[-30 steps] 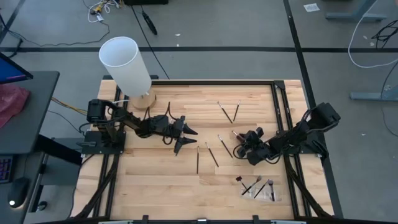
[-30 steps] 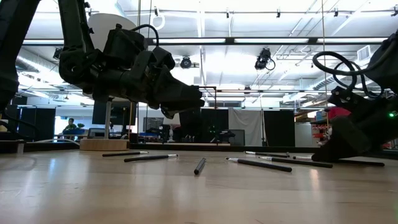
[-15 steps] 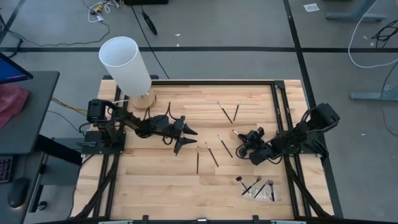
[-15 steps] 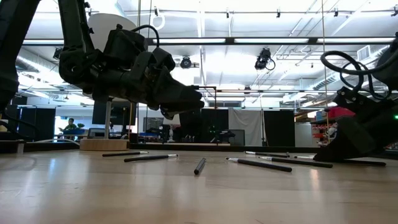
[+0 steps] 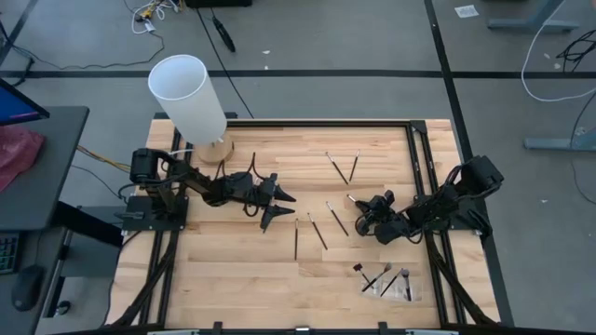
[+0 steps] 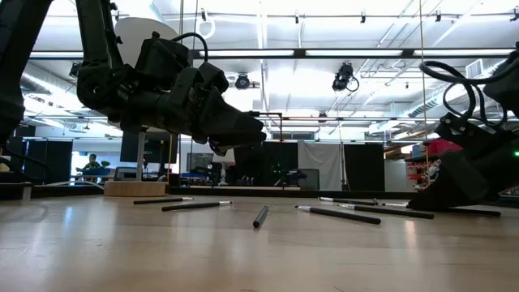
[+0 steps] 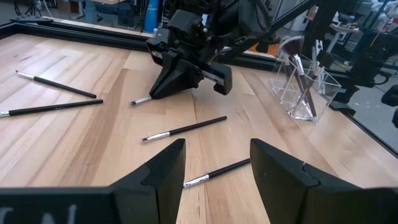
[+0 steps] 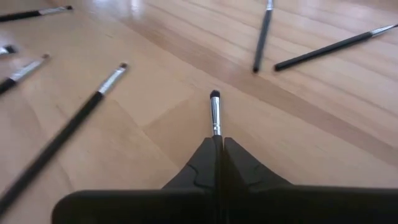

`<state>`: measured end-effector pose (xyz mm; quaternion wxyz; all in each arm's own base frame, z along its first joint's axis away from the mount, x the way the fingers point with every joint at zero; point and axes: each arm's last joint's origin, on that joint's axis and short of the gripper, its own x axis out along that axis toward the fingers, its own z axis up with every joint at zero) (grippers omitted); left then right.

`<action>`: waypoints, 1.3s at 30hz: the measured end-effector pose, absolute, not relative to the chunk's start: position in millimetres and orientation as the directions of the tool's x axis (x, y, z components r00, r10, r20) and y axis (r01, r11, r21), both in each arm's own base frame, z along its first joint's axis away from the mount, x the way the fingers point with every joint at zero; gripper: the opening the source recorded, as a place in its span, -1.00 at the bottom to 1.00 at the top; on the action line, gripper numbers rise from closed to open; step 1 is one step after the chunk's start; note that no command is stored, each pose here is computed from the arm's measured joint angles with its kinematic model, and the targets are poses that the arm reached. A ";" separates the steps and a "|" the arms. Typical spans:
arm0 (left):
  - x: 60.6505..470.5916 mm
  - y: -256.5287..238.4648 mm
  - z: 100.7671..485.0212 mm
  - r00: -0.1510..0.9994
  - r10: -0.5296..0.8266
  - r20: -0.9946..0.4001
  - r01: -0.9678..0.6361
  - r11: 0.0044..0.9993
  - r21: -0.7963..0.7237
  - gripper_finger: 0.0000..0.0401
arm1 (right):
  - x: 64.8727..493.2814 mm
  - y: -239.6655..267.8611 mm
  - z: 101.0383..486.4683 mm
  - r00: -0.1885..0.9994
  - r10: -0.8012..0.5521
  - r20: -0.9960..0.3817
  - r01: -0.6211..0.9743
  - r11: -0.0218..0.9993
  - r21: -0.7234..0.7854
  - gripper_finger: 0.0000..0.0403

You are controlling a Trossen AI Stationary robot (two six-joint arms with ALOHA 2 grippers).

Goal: Pick & Place Makeup Supplies
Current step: Put the silver makeup brush into the transparent organizer

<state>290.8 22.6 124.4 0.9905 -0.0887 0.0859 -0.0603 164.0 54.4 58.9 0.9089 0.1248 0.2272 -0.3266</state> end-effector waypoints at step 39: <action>288.4 -34.7 164.6 0.935 -0.252 0.250 0.197 0.954 0.225 -0.08 | 287.4 100.9 190.8 0.995 0.030 0.096 -0.024 0.998 -0.056 -0.96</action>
